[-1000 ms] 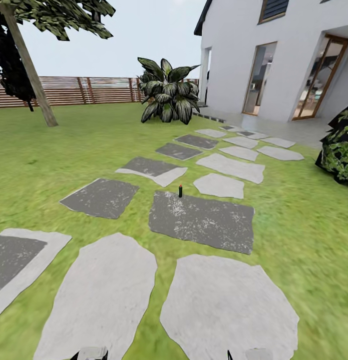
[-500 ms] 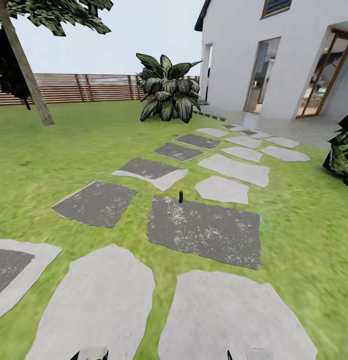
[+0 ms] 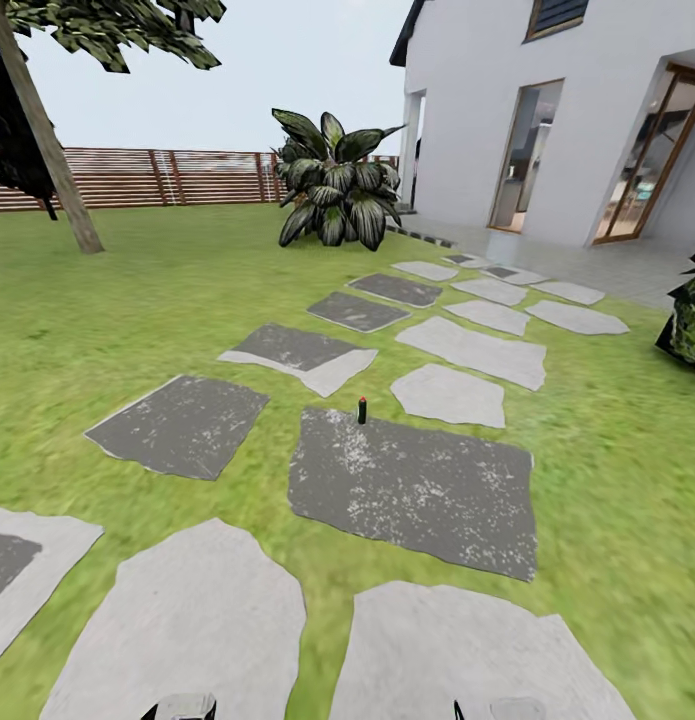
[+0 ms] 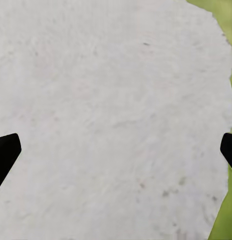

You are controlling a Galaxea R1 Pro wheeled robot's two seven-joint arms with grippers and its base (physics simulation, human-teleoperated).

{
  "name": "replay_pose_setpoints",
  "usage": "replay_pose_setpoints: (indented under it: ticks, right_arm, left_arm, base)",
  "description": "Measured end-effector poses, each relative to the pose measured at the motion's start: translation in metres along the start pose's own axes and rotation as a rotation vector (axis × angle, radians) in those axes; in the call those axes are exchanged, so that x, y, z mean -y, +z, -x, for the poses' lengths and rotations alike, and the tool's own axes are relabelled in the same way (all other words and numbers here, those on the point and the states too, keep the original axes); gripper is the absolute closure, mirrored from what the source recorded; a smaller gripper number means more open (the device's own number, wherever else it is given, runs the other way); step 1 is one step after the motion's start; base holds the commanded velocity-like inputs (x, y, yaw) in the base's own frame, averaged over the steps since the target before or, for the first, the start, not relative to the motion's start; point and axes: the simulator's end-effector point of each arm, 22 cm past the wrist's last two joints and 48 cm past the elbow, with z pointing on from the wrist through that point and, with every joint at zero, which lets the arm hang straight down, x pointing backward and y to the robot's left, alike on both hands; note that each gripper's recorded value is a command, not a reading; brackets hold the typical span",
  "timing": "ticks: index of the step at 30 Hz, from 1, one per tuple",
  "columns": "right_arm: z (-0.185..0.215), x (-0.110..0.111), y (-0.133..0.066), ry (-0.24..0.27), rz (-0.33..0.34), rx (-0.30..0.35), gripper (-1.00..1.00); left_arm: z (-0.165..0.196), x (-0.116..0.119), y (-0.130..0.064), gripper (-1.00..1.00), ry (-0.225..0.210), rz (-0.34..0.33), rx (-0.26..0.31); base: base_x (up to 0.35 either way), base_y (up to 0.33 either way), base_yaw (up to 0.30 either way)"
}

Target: Pick up the pesticide atomizer in the garden and spray insectifuge to fully cover both potted plants in the garden.

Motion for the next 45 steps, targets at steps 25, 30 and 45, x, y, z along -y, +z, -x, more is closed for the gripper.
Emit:
replay_pose_setpoints:
  ticks: [25,30,45]
  right_arm:
    - [0.0001,0.0016,0.0001,-0.002,0.0,0.001,-1.0]
    - [0.0001,0.0018,0.0001,-0.002,0.0,0.001,-1.0]
    - [0.0001,0.0008,0.0,0.0,0.0,0.001,-1.0]
  left_arm:
    - [-0.0001,0.0014,0.0,-1.0,0.0,-0.002,0.0]
    - [-0.0001,0.0014,0.0,-1.0,0.0,-0.002,0.0]
    - [-0.0001,0.0014,0.0,-1.0,0.0,-0.002,0.0]
  base:
    - [0.302,-0.129,0.0]
    - [0.283,-0.167,0.0]
    - [0.283,-0.167,0.0]
